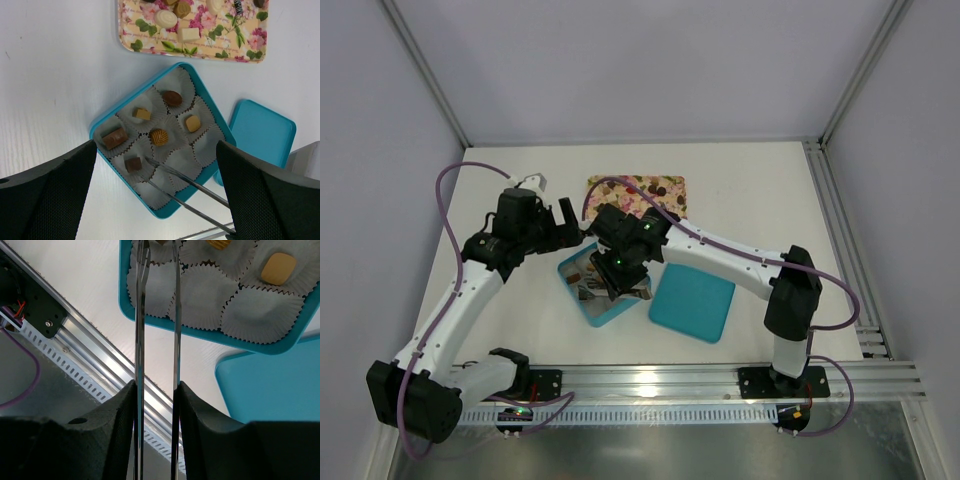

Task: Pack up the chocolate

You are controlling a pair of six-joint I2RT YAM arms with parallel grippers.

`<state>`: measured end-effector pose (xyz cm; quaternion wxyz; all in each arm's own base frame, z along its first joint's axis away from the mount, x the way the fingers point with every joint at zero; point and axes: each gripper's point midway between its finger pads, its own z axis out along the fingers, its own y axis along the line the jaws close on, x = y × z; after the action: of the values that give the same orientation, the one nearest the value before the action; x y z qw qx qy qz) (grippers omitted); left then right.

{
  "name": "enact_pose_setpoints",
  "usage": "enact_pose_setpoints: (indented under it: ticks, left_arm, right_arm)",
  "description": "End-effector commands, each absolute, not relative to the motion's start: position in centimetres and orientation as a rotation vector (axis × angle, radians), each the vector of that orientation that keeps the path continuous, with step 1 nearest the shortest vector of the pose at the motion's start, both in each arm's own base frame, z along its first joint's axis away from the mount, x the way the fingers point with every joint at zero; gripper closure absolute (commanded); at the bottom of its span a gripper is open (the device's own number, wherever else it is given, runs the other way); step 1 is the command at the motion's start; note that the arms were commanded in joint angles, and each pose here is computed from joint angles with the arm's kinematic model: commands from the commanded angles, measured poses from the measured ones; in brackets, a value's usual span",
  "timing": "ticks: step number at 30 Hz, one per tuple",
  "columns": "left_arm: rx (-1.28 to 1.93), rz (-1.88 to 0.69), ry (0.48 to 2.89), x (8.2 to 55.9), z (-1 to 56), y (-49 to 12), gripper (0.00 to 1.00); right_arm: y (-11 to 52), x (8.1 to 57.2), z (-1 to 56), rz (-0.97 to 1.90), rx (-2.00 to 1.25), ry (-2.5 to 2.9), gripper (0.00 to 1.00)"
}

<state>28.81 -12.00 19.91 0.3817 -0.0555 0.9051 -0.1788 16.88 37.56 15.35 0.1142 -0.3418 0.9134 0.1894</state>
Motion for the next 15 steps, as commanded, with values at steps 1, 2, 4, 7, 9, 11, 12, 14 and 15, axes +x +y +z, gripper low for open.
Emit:
enact_pose_setpoints:
  ticks: [1,2,4,7,9,11,12,14,15]
  left_arm:
    - [-0.143,-0.484,2.282,28.9,20.4,-12.4,0.0]
    - [-0.141,-0.483,2.282,28.9,20.4,-12.4,0.0]
    - [-0.143,-0.486,2.279,28.9,20.5,-12.3,0.0]
    - [-0.142,-0.484,2.282,28.9,20.4,-12.3,0.0]
    - [-0.14,-0.485,2.283,28.9,20.4,-12.4,0.0]
    - [-0.142,-0.484,2.281,28.9,20.5,-12.3,0.0]
    - [-0.142,-0.483,2.281,28.9,20.5,-12.3,0.0]
    - [-0.142,-0.48,2.28,29.0,20.4,-12.3,0.0]
    - [-0.141,-0.482,2.279,28.9,20.5,-12.3,0.0]
  right_arm:
    - [38.5,17.3,16.8,0.6,-1.003,2.616,0.6]
    - [38.4,17.3,16.9,0.596,-1.006,2.615,0.6]
    - [38.3,17.5,17.0,0.577,-0.999,2.613,0.6]
    - [37.9,17.9,17.7,0.552,-0.985,2.594,0.59]
    - [37.7,18.5,18.5,0.536,-0.965,2.571,0.59]
    - [37.1,19.4,19.2,0.522,-0.933,2.56,0.59]
    - [36.8,19.9,19.8,0.522,-0.911,2.551,0.59]
    - [36.5,20.8,20.6,0.526,-0.88,2.535,0.59]
    - [36.3,21.2,21.0,0.528,-0.866,2.527,0.58]
